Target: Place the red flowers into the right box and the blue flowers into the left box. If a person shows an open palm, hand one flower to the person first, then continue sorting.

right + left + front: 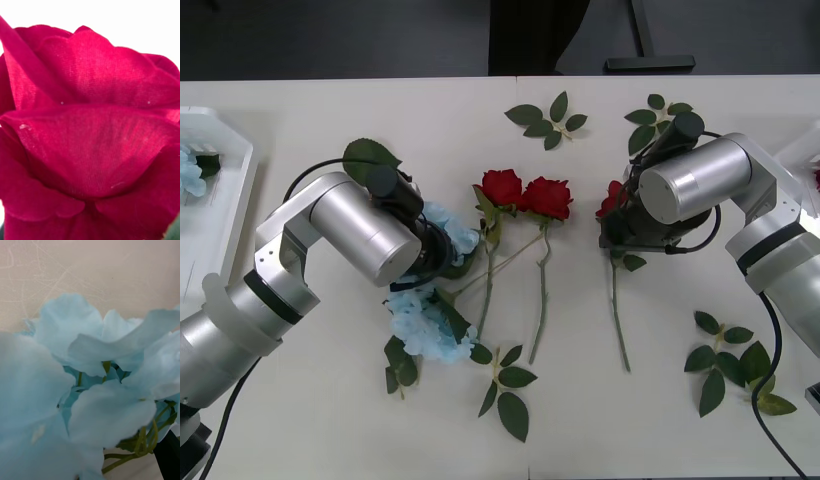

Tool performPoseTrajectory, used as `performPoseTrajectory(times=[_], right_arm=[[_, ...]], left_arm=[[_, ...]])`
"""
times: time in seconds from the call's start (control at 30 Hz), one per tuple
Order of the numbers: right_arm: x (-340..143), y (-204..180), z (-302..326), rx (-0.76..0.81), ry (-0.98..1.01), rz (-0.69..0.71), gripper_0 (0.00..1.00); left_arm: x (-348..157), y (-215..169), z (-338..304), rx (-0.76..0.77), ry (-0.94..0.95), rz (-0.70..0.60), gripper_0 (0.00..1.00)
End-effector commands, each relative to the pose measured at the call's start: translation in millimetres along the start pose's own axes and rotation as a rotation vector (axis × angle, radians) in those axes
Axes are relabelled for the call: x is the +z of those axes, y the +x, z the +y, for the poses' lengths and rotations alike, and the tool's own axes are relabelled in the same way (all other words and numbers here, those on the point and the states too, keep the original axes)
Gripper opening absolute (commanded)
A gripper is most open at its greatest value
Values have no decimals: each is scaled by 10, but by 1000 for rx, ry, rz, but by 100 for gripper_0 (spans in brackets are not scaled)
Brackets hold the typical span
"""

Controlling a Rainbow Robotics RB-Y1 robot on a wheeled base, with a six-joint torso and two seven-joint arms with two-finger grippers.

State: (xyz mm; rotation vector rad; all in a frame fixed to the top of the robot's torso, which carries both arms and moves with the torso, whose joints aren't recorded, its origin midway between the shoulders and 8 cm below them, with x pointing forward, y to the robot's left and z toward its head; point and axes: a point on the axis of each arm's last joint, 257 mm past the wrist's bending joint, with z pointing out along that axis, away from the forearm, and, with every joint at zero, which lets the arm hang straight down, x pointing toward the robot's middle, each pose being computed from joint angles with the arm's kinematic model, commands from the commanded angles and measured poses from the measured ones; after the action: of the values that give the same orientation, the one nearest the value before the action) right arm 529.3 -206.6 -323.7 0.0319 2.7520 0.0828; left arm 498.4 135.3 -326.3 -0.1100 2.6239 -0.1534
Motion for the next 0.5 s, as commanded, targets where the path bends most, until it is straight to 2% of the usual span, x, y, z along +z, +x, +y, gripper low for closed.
performPoseTrajectory(times=[0.03, 0.07, 0.1, 0.13, 0.2, 0.23, 0.27, 0.3, 0.33, 0.37, 0.5], right_arm=[[13, 24, 155, 33, -31, -1, 8], [13, 22, 151, 33, -29, -2, 0], [14, 18, 145, 32, -27, -3, 0], [14, 17, 141, 32, -25, -4, 0], [18, 21, 140, 33, -26, -4, 0], [11, 7, 138, 33, -25, -6, 0], [14, 11, 140, 32, -25, -6, 0], [11, 6, 135, 33, -24, -7, 0], [18, 19, 136, 32, -25, -4, 0], [18, 18, 133, 32, -23, -5, 0], [9, 3, 119, 37, -23, -7, 0]], left_arm=[[-24, -169, -218, 41, 20, -47, 100], [-14, -166, -202, 44, 17, -47, 100], [-10, -165, -197, 47, 15, -47, 97], [2, -149, -189, 53, 11, -44, 84], [11, -143, -184, 60, 8, -44, 64], [16, -140, -178, 65, 6, -43, 49], [16, -140, -166, 65, 3, -43, 41], [16, -142, -169, 65, 4, -44, 30], [23, -133, -163, 64, 4, -40, 5], [23, -133, -163, 64, 4, -40, 0], [26, -132, -158, 63, 3, -39, 0]])
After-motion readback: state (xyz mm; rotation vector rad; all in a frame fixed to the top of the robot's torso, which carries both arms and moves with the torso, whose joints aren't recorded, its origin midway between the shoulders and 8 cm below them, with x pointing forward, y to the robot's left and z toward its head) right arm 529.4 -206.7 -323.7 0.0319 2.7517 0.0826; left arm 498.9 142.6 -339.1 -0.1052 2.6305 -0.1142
